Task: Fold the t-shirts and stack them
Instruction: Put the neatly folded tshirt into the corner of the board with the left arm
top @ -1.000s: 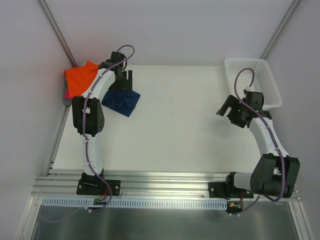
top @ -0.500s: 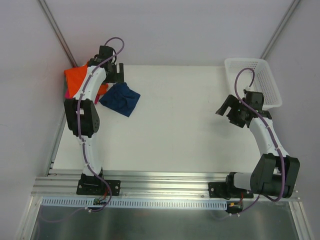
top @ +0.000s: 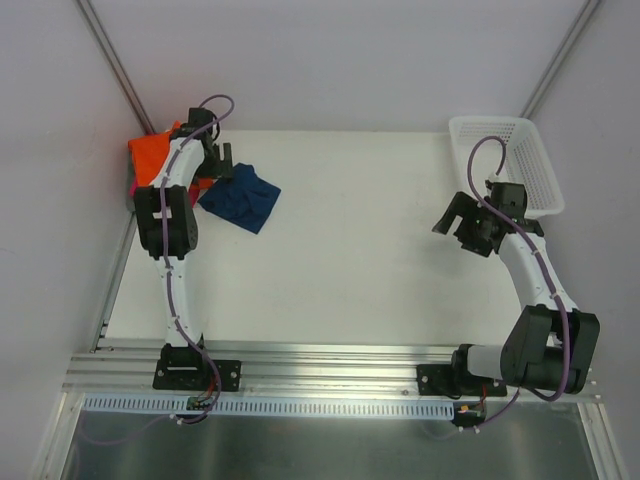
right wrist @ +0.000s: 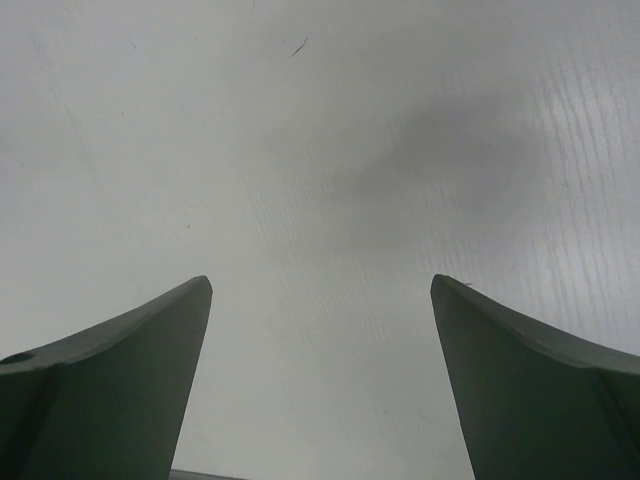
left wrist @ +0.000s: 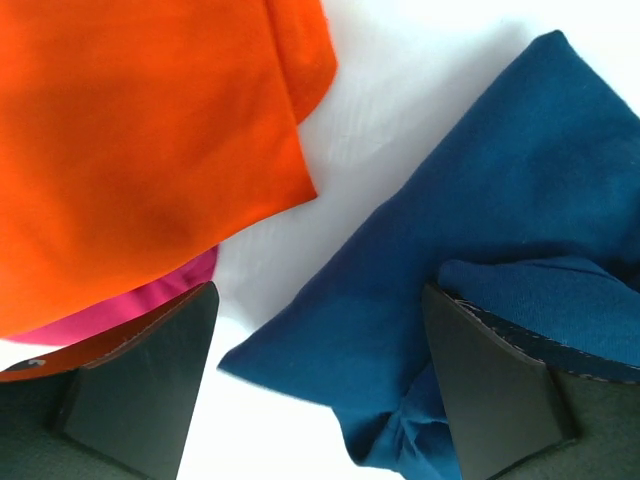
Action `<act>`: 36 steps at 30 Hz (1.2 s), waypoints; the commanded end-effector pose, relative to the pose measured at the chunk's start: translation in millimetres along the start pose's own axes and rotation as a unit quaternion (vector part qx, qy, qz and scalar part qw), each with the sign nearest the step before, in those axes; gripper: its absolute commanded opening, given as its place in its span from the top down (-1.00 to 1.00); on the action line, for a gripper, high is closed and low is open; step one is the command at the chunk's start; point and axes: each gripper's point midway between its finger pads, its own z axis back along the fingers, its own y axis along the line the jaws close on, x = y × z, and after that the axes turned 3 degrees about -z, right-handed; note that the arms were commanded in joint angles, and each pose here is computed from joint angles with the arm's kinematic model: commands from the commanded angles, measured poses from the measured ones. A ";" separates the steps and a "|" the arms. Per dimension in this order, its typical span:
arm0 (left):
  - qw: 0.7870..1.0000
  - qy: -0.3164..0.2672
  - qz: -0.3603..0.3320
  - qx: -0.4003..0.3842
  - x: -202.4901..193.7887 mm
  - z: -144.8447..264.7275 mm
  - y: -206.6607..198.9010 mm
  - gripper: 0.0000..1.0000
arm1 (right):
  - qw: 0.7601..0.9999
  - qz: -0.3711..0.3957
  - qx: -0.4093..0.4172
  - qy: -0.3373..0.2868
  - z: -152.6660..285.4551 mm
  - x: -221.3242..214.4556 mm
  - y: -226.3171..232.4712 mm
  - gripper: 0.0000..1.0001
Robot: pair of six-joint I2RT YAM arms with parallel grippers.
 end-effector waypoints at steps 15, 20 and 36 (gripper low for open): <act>0.982 0.052 -0.005 -0.183 -29.9 -19.9 -66.3 0.65 | 0.998 0.055 -0.014 -0.025 6.2 40.6 14.4 -0.93; 0.980 0.031 0.005 -0.198 -17.0 9.4 -64.8 1.00 | 0.998 0.053 -0.004 -0.025 -0.2 39.8 21.8 -0.93; 0.983 -0.135 0.097 -0.081 58.8 118.3 85.8 1.00 | 0.998 0.049 0.020 -0.036 -1.4 40.7 35.2 -0.93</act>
